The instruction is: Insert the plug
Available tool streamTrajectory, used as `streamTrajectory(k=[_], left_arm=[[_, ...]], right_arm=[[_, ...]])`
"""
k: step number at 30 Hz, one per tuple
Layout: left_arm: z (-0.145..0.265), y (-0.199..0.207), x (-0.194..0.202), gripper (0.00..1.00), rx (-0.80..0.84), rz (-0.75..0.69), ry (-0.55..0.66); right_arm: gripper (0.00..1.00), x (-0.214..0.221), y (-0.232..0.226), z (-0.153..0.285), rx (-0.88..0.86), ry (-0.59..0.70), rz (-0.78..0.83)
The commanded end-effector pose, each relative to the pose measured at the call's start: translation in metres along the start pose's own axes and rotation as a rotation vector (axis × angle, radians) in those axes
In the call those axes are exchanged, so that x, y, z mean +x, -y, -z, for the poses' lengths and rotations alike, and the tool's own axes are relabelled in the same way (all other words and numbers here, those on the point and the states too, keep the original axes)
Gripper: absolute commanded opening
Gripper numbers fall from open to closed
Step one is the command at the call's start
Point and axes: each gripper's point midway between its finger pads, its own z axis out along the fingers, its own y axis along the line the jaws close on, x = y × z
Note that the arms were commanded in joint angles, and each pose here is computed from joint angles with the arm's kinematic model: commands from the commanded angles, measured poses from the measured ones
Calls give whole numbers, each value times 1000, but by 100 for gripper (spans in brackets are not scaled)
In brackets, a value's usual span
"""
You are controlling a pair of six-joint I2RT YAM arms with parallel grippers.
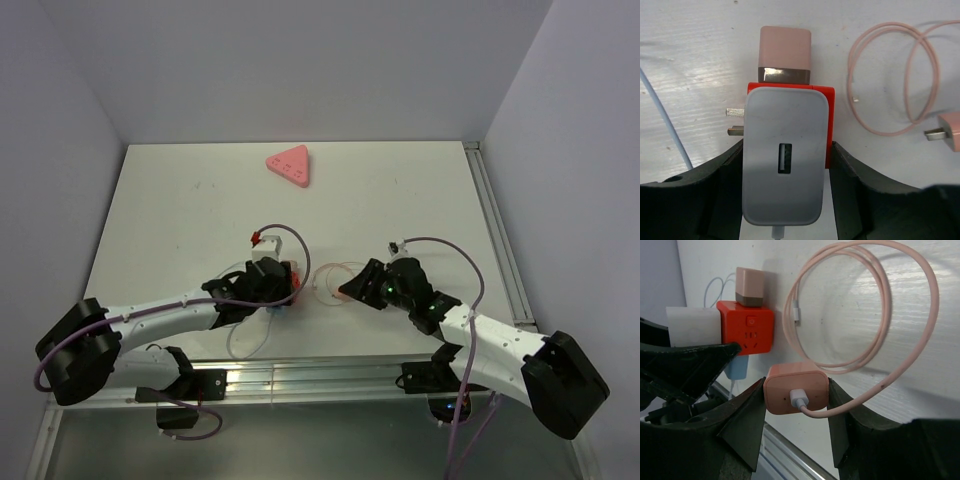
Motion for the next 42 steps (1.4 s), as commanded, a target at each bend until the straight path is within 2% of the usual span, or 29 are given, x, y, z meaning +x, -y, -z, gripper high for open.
streamTrajectory(k=[1, 5, 11, 18, 31, 42], left_arm=[[7, 27, 0, 0, 184, 97, -20], [14, 42, 1, 0, 283, 143, -35], [14, 49, 7, 0, 309, 209, -95], [14, 46, 18, 1, 365, 298, -144], [15, 31, 21, 0, 344, 303, -130], [15, 29, 20, 0, 346, 310, -118]], right_arm=[[0, -16, -53, -1, -152, 19, -2], [0, -11, -73, -4, -165, 17, 9], [0, 3, -92, -14, -167, 24, 56], [0, 16, -82, -20, -106, 57, 54], [0, 5, -74, -21, -47, 139, 108], [0, 14, -73, -31, -54, 113, 106]])
